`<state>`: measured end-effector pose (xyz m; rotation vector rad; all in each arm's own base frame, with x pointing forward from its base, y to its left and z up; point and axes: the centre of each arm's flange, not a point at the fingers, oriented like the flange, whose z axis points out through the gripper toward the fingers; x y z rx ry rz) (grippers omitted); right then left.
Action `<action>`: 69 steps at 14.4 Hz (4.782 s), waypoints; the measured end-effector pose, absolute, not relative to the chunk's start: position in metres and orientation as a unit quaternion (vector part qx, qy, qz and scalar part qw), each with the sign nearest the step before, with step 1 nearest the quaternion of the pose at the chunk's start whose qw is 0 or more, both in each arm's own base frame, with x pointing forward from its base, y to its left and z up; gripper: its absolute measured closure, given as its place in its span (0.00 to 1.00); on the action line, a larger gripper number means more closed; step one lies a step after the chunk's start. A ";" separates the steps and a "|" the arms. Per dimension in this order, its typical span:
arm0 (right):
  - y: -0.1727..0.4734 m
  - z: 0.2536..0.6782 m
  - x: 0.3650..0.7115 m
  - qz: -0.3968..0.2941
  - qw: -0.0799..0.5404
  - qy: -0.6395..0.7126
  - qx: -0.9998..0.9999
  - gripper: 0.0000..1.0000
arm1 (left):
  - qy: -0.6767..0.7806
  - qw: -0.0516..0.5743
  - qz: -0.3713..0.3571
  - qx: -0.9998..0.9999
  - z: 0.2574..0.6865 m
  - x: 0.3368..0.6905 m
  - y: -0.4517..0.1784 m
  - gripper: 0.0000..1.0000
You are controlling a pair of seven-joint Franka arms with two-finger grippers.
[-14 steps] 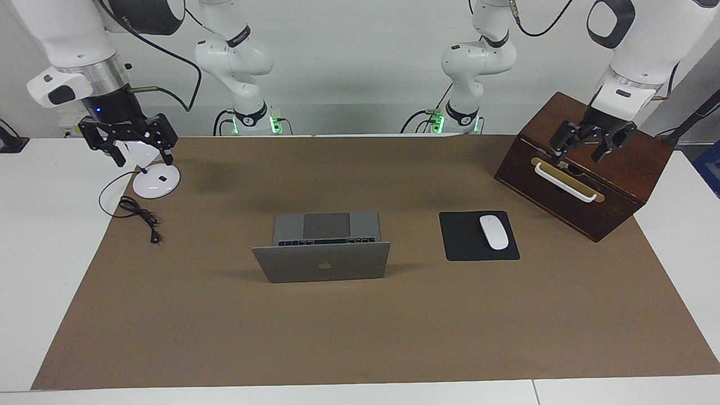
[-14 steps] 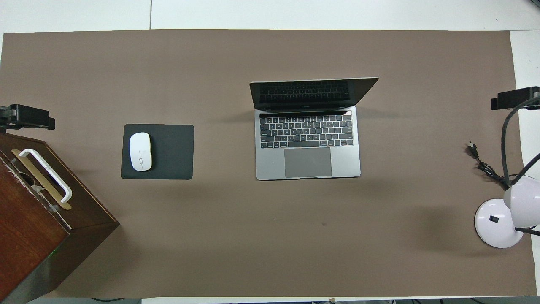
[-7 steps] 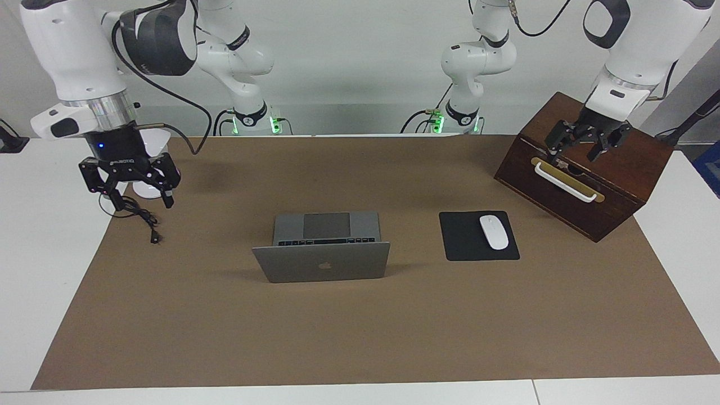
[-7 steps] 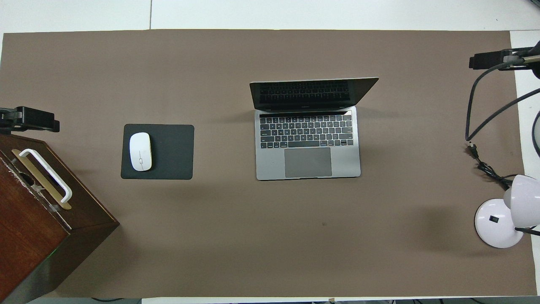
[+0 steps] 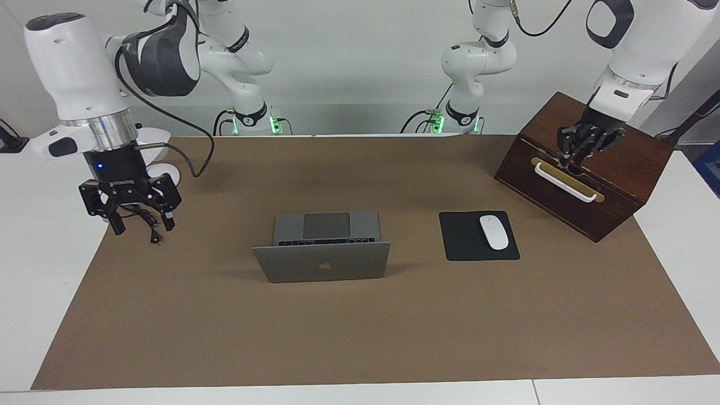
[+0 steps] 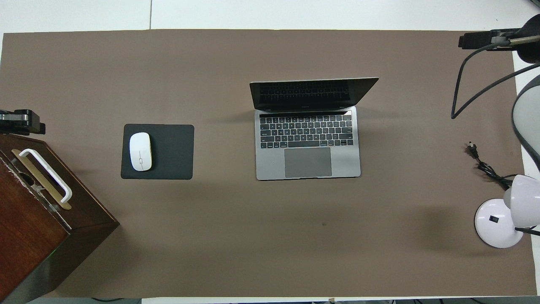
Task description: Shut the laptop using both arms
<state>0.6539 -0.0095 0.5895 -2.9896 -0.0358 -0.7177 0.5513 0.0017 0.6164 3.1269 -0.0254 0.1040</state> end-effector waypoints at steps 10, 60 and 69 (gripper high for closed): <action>0.014 0.549 0.679 -0.246 0.042 -0.013 -0.968 0.52 | -0.062 0.059 0.122 0.989 0.565 0.542 -0.085 0.99; 0.259 0.464 0.648 -0.161 -0.022 0.057 -0.985 0.99 | -0.342 0.113 0.321 0.876 0.270 0.389 -0.346 0.99; 0.261 0.441 0.626 -0.061 0.006 0.093 -0.994 0.99 | -0.363 0.107 0.335 0.863 0.267 0.387 -0.345 0.99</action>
